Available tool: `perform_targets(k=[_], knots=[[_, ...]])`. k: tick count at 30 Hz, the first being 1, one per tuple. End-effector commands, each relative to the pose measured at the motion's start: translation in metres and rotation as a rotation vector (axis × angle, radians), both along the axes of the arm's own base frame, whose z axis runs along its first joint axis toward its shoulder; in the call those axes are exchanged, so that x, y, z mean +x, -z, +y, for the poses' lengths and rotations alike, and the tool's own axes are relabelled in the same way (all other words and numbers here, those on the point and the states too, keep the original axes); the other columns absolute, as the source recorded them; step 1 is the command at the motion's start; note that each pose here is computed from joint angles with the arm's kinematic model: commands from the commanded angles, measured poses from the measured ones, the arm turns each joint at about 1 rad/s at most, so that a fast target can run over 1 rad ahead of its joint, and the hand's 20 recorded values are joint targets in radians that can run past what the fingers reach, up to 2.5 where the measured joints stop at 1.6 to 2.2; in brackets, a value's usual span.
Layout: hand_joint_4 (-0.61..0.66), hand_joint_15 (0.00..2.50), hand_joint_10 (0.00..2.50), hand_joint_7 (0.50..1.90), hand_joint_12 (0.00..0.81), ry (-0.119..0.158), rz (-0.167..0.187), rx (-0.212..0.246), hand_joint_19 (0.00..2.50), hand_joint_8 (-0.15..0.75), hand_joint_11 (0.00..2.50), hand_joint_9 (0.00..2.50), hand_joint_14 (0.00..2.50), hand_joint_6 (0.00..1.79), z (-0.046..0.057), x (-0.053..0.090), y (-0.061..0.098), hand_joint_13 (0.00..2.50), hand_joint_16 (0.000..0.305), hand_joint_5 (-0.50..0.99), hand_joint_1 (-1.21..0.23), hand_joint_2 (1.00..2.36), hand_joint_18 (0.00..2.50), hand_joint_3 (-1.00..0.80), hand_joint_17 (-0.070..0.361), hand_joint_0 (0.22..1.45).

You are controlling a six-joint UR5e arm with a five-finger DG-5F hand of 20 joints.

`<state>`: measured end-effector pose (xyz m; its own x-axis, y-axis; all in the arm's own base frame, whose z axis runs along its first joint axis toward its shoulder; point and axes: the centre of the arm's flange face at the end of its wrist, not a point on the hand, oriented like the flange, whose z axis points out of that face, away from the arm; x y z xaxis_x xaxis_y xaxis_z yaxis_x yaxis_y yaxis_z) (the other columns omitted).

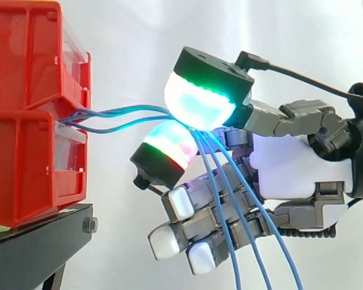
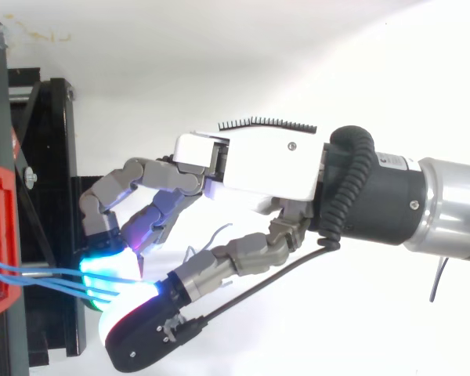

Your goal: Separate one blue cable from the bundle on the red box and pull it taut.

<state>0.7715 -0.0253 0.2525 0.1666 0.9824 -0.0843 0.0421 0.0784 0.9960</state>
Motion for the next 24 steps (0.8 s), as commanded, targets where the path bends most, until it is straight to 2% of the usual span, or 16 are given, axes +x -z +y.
perform_targets(k=[1,6,9,20,22,24], knots=[[-0.12,0.47,0.02,1.16,0.321,-0.001,0.003,0.012,0.49,0.262,0.80,0.92,0.02,0.93,-0.0007,-0.0002,0.0010,0.80,0.036,-0.20,-0.89,1.00,0.79,-0.50,0.081,0.80],[-0.04,0.48,0.02,1.11,0.321,0.002,-0.001,0.020,0.49,0.267,0.81,0.92,0.02,0.92,-0.0030,-0.0003,-0.0003,0.80,0.036,-0.19,-0.93,1.00,0.79,-0.50,0.080,0.71],[-0.01,0.49,0.02,1.10,0.327,0.002,0.000,0.021,0.51,0.276,0.82,0.93,0.02,0.91,-0.0031,-0.0004,-0.0002,0.80,0.036,-0.18,-0.94,1.00,0.79,-0.50,0.080,0.60],[0.06,0.50,0.01,1.04,0.414,0.001,-0.003,0.021,0.51,0.351,0.81,0.96,0.01,0.91,-0.0028,0.0001,-0.0010,0.84,0.052,-0.18,-0.84,1.00,0.86,-0.50,0.118,0.38],[0.06,0.50,0.01,1.03,0.422,0.001,-0.003,0.021,0.52,0.352,0.80,0.97,0.01,0.91,-0.0028,0.0005,-0.0006,0.83,0.054,-0.18,-0.81,1.00,0.86,-0.50,0.121,0.37],[0.05,0.51,0.01,1.05,0.401,0.002,-0.006,0.022,0.55,0.335,0.83,0.96,0.01,0.90,-0.0038,0.0012,-0.0020,0.81,0.050,-0.18,-0.73,1.00,0.82,-0.50,0.113,0.42]])
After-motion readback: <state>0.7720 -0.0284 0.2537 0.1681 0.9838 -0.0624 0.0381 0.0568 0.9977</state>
